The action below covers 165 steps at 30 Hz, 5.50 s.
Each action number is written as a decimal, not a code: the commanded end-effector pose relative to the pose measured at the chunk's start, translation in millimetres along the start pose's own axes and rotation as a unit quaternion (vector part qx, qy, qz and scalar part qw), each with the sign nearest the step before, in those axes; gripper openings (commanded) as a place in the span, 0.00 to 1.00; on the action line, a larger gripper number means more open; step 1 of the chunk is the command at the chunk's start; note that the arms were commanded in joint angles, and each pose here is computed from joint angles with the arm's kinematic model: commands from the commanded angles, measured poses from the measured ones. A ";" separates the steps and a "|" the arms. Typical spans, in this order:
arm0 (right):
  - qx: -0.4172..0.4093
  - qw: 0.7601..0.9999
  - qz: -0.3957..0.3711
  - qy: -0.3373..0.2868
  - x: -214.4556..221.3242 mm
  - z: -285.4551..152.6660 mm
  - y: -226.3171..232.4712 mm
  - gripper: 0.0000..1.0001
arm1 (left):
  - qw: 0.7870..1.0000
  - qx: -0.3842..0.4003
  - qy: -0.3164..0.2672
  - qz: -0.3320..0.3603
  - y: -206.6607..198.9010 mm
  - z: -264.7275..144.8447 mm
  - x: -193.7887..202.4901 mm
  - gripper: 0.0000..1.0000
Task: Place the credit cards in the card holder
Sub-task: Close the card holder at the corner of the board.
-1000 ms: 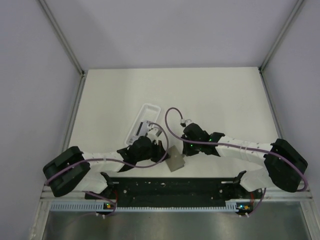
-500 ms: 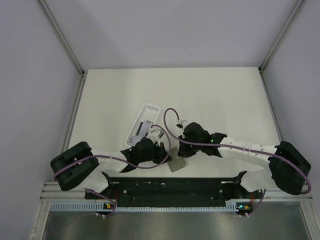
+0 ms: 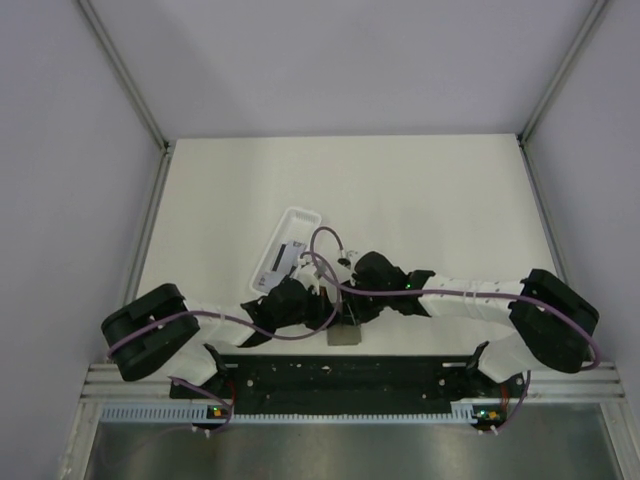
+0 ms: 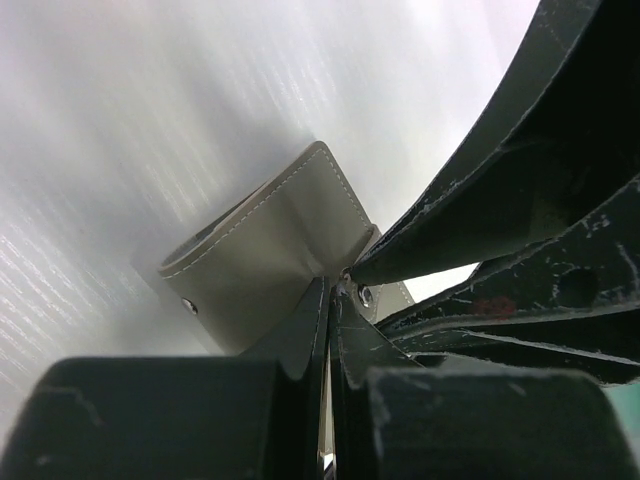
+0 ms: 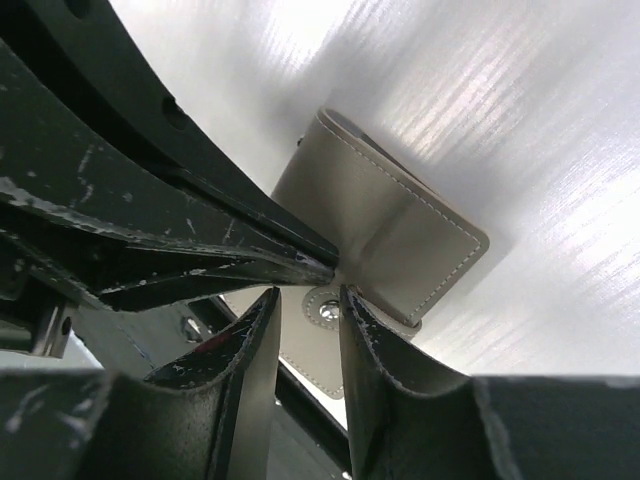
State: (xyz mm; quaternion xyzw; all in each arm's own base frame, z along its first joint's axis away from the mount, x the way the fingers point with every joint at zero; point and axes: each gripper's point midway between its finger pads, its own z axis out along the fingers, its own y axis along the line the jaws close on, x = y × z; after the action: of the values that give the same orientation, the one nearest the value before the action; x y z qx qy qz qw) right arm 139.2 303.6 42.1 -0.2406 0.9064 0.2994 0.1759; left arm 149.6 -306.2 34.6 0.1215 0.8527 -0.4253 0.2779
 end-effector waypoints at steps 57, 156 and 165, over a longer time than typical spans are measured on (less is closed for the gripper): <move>-0.018 0.991 0.086 -0.102 -11.9 -15.8 -1.6 0.13 | 1.000 -0.014 0.015 0.009 7.1 -14.1 10.9 0.00; 0.072 0.986 -0.015 -0.147 -48.4 -21.8 38.0 0.50 | 0.992 -0.075 -0.087 0.045 -4.8 -53.0 -54.4 0.11; 0.097 0.968 0.005 -0.233 -73.0 -75.5 15.5 0.68 | 0.967 -0.188 -0.161 0.052 10.8 -107.4 -110.0 0.59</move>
State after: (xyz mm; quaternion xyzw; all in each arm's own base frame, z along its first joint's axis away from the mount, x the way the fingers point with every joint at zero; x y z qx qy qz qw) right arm 159.5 312.4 110.8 -0.1769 0.8849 0.2551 0.3471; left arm 190.3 -250.6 136.6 0.0759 0.8385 -0.3325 0.4250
